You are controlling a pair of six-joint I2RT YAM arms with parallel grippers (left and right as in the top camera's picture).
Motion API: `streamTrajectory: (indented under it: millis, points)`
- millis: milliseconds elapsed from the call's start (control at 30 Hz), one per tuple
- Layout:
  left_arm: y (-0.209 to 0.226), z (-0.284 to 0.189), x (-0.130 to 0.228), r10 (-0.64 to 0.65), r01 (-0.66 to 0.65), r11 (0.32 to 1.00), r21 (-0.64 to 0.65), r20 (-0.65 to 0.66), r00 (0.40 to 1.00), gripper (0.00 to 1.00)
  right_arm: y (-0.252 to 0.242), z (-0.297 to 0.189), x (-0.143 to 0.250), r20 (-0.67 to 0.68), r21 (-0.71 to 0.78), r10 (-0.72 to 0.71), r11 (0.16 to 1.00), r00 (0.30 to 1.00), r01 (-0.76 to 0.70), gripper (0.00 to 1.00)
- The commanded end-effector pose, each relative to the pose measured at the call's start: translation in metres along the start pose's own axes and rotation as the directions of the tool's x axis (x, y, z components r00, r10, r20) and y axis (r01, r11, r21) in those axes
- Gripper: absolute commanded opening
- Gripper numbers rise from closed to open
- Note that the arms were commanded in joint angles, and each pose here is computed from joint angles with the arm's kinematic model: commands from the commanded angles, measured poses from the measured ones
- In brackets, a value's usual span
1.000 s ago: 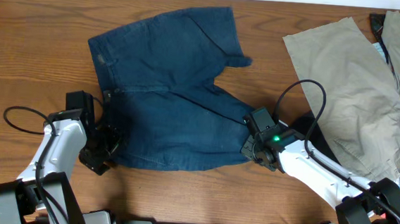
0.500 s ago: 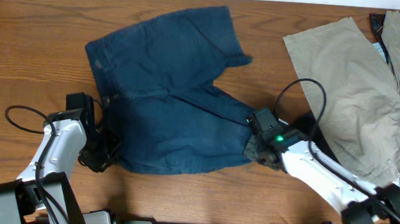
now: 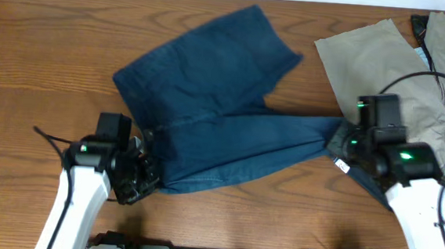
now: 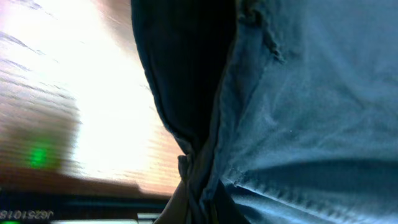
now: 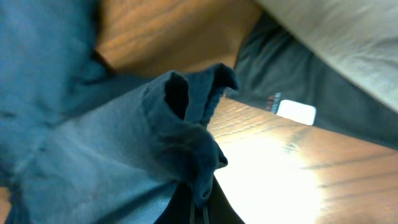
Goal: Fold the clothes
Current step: 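Lift the hems and fold them up toward the waistband with both grippers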
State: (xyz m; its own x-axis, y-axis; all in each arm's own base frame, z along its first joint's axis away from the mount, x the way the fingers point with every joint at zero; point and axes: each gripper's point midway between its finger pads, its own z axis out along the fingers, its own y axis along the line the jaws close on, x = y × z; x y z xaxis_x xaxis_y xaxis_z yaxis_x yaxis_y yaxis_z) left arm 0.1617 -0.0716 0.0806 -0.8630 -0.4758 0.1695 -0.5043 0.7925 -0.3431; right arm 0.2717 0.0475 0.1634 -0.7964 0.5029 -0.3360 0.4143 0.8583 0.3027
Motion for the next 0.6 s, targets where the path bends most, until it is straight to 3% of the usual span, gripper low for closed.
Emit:
streamTrajectory:
  millis: [0, 233, 433, 567]
  points:
    - [0.001, -0.011, 0.013, 0.085, -0.085, 0.996, -0.004, 0.046, 0.995, 0.06, -0.013, -0.03, -0.03, 0.119, 0.029, -0.044, 0.999, 0.992, 0.041, 0.01]
    - [-0.002, -0.036, 0.022, 0.145, -0.155, 0.987, 0.04, 0.196, 0.97, 0.06, -0.001, -0.059, -0.053, 0.192, 0.029, -0.225, 0.974, 0.955, 0.224, 0.01]
    - [-0.023, -0.064, -0.021, 0.073, -0.136, 0.985, 0.109, 0.452, 0.889, 0.06, 0.014, -0.052, -0.073, 0.218, 0.013, -0.251, 0.967, 0.943, 0.254, 0.01]
    - [-0.032, -0.083, -0.059, -0.053, -0.049, 0.987, 0.154, 0.592, 0.804, 0.06, 0.036, -0.028, -0.082, 0.197, -0.071, -0.271, 0.955, 0.942, 0.29, 0.01]
